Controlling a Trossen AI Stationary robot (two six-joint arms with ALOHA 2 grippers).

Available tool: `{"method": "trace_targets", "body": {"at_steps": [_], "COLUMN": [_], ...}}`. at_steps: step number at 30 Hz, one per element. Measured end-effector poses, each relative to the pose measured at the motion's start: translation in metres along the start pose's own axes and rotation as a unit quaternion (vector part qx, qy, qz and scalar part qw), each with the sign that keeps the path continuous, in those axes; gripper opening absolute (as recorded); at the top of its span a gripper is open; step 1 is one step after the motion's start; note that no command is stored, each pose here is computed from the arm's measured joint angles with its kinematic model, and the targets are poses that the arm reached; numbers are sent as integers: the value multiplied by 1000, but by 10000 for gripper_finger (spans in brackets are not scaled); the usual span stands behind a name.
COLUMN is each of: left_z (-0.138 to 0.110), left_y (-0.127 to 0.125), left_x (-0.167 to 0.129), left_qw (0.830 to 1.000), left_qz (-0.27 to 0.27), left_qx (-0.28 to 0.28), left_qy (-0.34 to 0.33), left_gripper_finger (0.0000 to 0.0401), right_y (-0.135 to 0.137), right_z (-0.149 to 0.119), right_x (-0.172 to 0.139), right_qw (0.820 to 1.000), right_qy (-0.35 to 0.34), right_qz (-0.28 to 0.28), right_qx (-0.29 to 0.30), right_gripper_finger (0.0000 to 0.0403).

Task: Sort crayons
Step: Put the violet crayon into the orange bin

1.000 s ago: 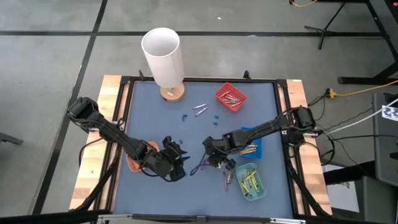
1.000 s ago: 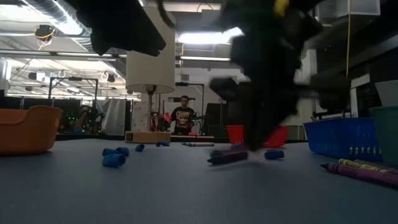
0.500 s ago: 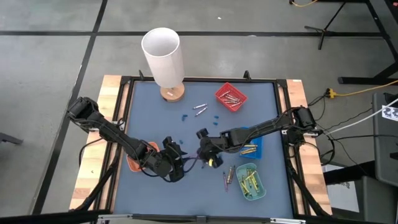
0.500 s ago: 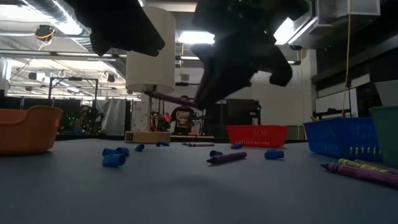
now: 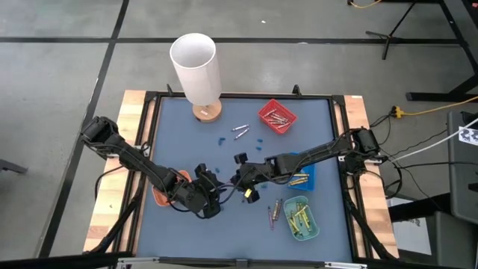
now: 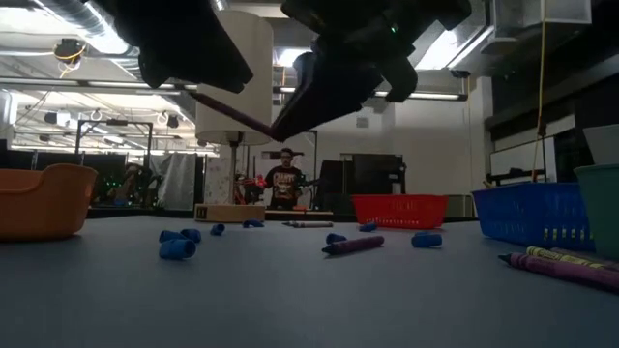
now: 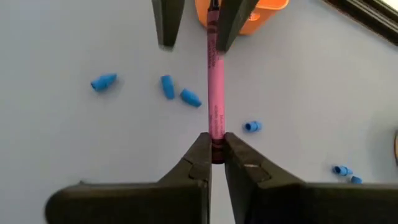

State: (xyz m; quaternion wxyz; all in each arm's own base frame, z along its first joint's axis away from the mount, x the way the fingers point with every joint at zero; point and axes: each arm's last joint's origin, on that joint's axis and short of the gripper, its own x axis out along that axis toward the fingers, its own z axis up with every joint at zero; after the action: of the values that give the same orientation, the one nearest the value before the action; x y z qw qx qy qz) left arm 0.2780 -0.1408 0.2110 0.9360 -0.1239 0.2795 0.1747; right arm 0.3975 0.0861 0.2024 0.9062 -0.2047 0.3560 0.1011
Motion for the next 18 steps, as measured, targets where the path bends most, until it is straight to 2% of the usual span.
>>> {"method": "trace_targets", "body": {"at_steps": [7, 18], "left_z": [0, -5], "left_y": [2, 6], "left_x": [1, 1], "left_qw": [1000, 999], "left_qz": [6, 22], "left_qx": [4, 25], "left_qy": [5, 24], "left_gripper_finger": [96, 96], "right_y": [0, 1], "right_z": [1, 1], "right_x": [0, 0], "right_qw": [999, 999], "right_qy": [-6, -11], "right_qz": [-1, 21], "right_qx": [34, 49], "right_gripper_finger": [26, 26]}}
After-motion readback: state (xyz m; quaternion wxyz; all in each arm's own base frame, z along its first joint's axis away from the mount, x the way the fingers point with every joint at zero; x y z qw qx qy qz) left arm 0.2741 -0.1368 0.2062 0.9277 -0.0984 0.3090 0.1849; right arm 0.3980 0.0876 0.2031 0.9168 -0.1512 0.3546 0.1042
